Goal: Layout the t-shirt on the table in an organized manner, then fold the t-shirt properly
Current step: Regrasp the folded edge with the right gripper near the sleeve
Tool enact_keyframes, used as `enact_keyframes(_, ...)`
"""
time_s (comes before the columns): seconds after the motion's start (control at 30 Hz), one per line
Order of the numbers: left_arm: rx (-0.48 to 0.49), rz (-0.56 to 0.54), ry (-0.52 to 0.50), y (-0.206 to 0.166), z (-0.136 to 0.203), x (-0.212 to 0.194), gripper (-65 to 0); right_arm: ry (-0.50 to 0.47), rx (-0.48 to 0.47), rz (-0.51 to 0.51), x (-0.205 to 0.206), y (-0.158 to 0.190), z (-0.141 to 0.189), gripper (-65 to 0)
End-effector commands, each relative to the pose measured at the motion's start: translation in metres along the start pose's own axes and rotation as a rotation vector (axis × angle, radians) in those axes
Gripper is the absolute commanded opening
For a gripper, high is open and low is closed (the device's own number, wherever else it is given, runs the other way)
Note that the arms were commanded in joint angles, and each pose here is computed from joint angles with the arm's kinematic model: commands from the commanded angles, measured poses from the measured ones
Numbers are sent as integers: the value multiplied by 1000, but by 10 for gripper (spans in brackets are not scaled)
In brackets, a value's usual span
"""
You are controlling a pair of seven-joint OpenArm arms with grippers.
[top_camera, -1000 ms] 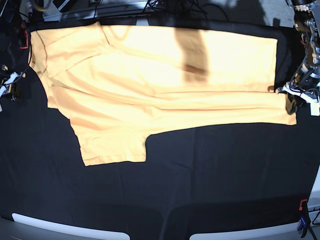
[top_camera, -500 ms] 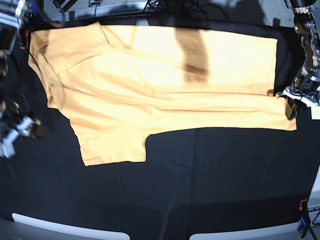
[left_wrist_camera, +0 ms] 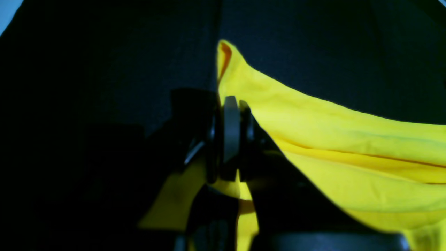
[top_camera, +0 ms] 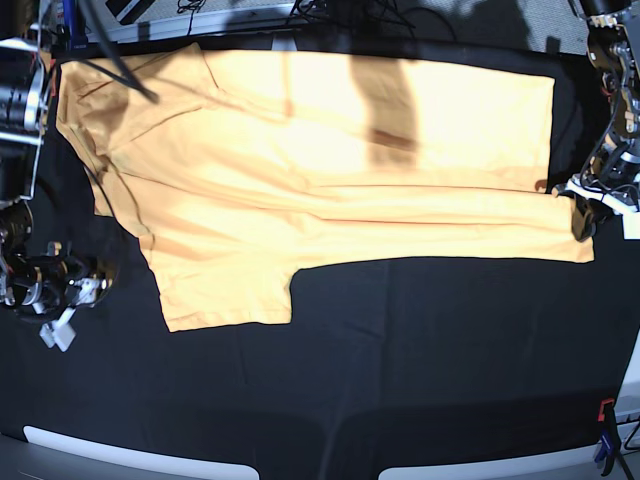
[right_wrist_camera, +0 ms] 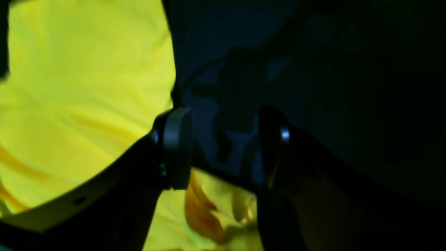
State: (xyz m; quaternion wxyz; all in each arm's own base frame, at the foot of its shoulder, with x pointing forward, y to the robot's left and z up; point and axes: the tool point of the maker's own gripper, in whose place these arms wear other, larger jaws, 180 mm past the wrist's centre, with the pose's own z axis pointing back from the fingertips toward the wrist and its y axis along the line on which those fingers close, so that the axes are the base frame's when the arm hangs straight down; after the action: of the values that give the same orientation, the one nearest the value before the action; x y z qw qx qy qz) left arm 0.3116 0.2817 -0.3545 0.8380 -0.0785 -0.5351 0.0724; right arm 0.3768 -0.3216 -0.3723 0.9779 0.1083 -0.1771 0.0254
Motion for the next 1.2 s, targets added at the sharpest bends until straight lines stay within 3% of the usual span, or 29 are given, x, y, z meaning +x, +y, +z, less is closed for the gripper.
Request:
enact_keyframes(0.0,-3,-18,-62,1,1,22,-650,-15,-8,1,12,-4,11,-355)
enact_keyframes(0.1,-3,-17,-62,1,1,22,-650,71,18,-9,-5,5,-4,-355)
enact_keyframes(0.53,0,-23,-67,2,1,23,-650,84,80,1,-8,34,-25,-355)
enact_keyframes(0.9,0,-24,-67,2,1,23,-650,156,152,-7,-20,51,-25,-359)
enact_keyframes(0.97,0,-24,-67,2,1,23,-650,157,158,9,-21,52,-25,-409)
enact_keyframes(1.17,0,-24,-67,2,1,23,-650,154,168,69,-21,52,-24,-640)
